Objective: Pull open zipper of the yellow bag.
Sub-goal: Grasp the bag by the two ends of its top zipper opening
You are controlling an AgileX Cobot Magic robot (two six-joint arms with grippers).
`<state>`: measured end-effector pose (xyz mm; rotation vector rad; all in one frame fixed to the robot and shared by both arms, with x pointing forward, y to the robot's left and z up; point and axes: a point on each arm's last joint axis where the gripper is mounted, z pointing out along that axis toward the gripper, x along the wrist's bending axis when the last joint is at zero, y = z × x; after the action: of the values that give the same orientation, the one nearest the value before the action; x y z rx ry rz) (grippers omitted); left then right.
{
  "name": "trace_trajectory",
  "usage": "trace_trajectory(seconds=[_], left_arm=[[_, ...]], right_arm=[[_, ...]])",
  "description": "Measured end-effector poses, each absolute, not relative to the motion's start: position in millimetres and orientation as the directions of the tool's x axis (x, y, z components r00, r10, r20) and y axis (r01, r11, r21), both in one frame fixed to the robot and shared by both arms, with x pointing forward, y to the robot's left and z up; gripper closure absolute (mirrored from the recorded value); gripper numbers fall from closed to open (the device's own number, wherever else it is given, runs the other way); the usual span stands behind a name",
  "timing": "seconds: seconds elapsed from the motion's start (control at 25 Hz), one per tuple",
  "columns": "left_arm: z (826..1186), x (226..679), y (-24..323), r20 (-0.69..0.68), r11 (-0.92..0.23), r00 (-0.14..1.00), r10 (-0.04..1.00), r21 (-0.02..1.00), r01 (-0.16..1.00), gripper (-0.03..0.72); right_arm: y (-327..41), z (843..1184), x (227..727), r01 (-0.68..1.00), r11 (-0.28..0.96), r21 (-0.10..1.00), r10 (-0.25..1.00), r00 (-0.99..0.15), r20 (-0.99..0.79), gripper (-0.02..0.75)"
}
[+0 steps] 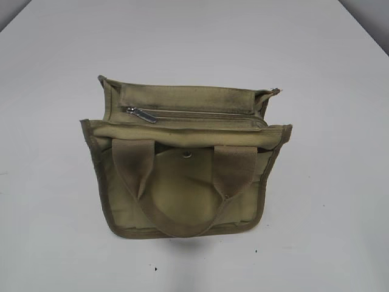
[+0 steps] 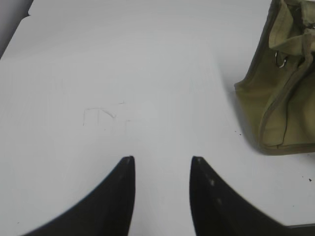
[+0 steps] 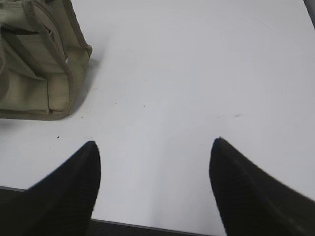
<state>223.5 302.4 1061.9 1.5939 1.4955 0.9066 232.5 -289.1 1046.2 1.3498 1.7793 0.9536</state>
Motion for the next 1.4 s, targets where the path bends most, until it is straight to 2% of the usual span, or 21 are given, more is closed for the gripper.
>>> trace_trajectory(seconds=[0.8,1.4], left_arm=[[1062,224,302,0.000,-0.029,0.064,0.998,0.888,0.458,0.393],[1084,231,298,-0.050,0.027,0.101,0.994,0.976,0.217,0.393]], right_arm=[[-289,1046,233,0.458,0.187,0.869,0.972,-0.214,-0.096,0.202],[-289,1046,233,0.458,0.187,0.869,0.972,-0.214,-0.096,0.202]])
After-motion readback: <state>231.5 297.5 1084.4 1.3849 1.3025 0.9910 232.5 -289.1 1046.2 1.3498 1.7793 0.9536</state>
